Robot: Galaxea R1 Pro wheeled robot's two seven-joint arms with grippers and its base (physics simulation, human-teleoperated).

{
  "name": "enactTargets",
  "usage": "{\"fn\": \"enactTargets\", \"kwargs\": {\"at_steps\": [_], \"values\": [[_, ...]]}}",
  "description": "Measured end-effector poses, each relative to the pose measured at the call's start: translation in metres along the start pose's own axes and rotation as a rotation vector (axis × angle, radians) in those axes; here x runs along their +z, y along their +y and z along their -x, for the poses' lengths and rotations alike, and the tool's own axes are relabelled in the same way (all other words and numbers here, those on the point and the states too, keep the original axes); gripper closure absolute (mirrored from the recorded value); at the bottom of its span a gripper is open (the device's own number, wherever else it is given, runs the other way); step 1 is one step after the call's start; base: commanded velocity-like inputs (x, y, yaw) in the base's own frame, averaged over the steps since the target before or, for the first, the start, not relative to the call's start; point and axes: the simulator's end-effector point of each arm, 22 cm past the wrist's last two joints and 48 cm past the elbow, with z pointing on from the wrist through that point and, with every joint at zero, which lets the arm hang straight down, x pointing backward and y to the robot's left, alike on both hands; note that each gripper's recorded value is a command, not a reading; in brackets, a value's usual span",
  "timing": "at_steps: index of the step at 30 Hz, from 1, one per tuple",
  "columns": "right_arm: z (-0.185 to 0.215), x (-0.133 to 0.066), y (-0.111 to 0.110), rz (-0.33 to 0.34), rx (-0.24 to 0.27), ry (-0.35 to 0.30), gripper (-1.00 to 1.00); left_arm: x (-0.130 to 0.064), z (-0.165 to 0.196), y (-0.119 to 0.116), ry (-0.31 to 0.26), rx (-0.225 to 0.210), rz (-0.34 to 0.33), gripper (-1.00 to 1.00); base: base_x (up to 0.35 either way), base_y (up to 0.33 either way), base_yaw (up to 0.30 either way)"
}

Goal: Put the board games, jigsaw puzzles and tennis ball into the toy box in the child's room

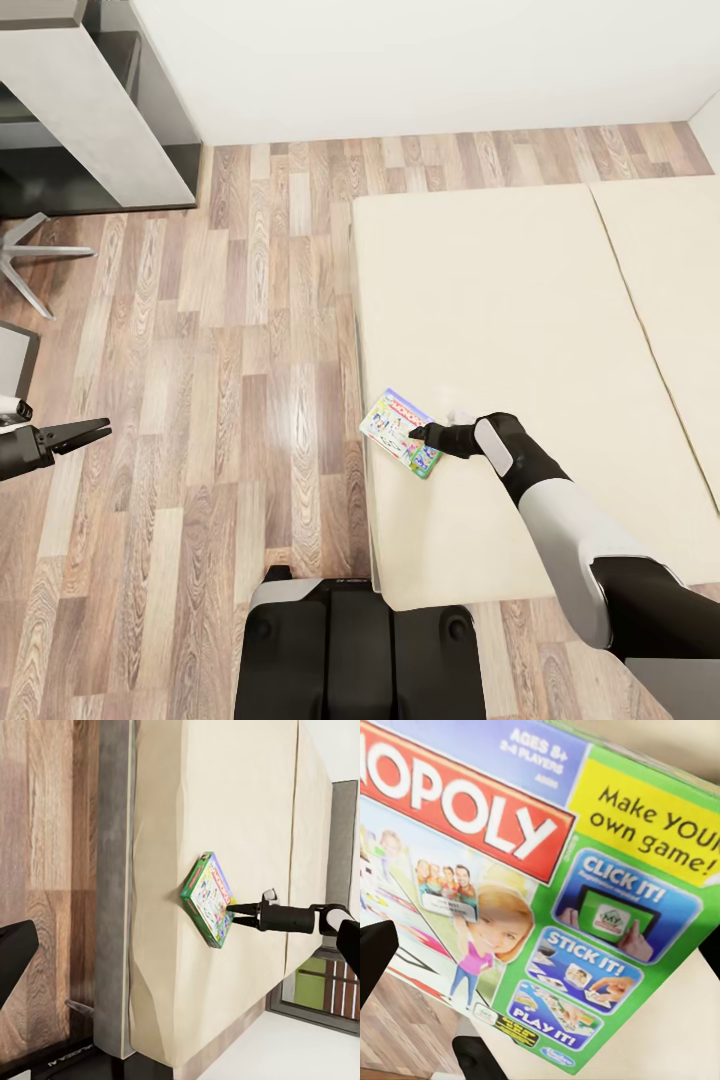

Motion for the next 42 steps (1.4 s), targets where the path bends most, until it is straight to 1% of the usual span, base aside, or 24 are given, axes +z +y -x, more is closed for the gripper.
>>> {"fn": "enactTargets", "kwargs": {"at_steps": [42], "values": [[0.0065,-0.0087,0.0074,0.007,-0.007,-0.015,-1.00,-0.0035,0.0050,-0.0088,-0.009,0.013,-0.009,-1.00,0.000,0.000,0.000]]}}
